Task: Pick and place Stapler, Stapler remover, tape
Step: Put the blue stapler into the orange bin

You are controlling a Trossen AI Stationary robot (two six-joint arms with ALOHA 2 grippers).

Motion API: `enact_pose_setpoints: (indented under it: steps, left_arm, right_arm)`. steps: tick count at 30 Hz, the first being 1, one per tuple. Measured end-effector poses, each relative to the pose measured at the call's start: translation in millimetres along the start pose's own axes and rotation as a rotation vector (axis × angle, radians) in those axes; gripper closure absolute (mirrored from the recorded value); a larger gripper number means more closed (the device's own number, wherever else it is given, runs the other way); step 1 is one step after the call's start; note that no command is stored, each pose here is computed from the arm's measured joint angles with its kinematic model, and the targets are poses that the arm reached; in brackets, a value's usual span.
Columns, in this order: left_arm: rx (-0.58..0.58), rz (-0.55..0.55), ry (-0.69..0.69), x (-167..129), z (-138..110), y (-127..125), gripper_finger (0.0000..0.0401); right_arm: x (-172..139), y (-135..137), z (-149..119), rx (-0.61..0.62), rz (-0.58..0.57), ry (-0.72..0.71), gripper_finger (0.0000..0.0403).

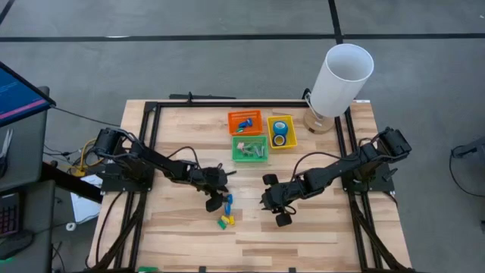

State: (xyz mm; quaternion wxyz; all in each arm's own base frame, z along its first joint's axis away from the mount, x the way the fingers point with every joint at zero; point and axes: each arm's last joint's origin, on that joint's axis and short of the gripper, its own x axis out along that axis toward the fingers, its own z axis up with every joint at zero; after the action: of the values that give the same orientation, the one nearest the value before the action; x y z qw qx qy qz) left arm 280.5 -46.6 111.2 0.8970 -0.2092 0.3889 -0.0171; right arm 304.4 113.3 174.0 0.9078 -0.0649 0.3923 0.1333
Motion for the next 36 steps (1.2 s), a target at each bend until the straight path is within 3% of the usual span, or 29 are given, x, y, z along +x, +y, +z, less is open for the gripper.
enact_pose_setpoints:
  steps: [6, 12, 18, 22, 31, 36]
  left_arm:
    - [0.013, -0.049, -0.042, 0, 14, -8, 0.0187]
    - [-0.060, -0.044, 0.108, 0, 0, -7, 0.0187]
    - [-0.073, -0.023, 0.109, 0, -5, -14, 0.0187]
    - [-0.076, -0.064, 0.112, 0, -4, -15, 0.0187]
    - [-0.063, -0.131, 0.007, 3, 18, -14, 0.0187]
    - [-0.008, -0.174, 0.027, 16, 34, -12, 0.0187]
  right_arm:
    - [0, 0, 0, 0.005, 0.000, -0.002, 0.0302]
    - [0, 2, 0, 0.012, 0.005, -0.002, 0.0302]
    - [0, 2, 0, 0.012, 0.006, -0.002, 0.0302]
    - [0, 2, 0, 0.013, 0.005, -0.002, 0.0302]
    - [0, 2, 1, 0.021, 0.005, -0.007, 0.0302]
    - [0, 2, 1, 0.021, 0.005, -0.009, 0.0302]
